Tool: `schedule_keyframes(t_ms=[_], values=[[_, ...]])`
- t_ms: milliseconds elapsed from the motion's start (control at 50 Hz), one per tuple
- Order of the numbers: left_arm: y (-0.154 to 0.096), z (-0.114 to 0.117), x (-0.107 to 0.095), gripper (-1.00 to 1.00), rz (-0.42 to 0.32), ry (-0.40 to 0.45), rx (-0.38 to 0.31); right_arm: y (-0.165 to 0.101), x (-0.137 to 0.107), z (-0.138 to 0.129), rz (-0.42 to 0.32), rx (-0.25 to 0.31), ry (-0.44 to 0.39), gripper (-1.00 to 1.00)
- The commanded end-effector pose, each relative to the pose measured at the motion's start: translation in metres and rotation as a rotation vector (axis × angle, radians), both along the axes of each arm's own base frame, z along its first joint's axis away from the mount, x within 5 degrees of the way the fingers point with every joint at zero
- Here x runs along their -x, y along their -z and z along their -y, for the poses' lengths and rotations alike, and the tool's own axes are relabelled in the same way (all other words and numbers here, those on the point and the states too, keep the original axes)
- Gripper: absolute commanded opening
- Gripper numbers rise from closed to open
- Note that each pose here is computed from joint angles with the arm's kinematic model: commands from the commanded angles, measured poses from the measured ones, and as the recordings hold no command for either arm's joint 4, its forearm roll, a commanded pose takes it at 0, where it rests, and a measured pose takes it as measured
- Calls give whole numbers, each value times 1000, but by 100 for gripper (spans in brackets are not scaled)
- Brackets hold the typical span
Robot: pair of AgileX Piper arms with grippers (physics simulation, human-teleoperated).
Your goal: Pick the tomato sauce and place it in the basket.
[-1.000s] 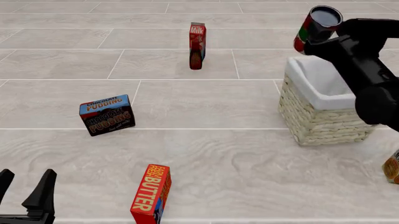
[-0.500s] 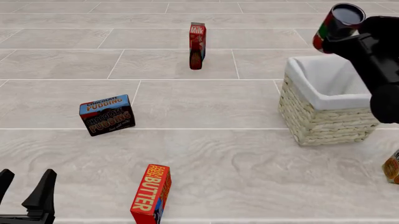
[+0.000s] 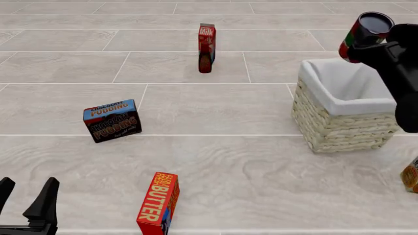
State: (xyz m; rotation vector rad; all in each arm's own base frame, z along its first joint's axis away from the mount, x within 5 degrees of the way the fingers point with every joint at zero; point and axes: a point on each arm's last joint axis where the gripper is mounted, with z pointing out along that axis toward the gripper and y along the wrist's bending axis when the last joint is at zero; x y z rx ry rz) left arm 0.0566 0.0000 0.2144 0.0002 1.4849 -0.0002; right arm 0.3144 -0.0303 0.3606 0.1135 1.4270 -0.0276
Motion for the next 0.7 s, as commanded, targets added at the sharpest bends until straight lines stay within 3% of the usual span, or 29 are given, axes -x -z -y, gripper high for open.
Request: schedule_keyframes(t_ms=[20,340,700], values=[[0,0,0,100,0,0,0,2,1,11,-9,-26,32,-100],[0,0,0,100,0,0,0,2,3,19,-8,-32,56,-100],[0,0,0,100,0,0,0,9,-13,32,-33,-44,87,-100]])
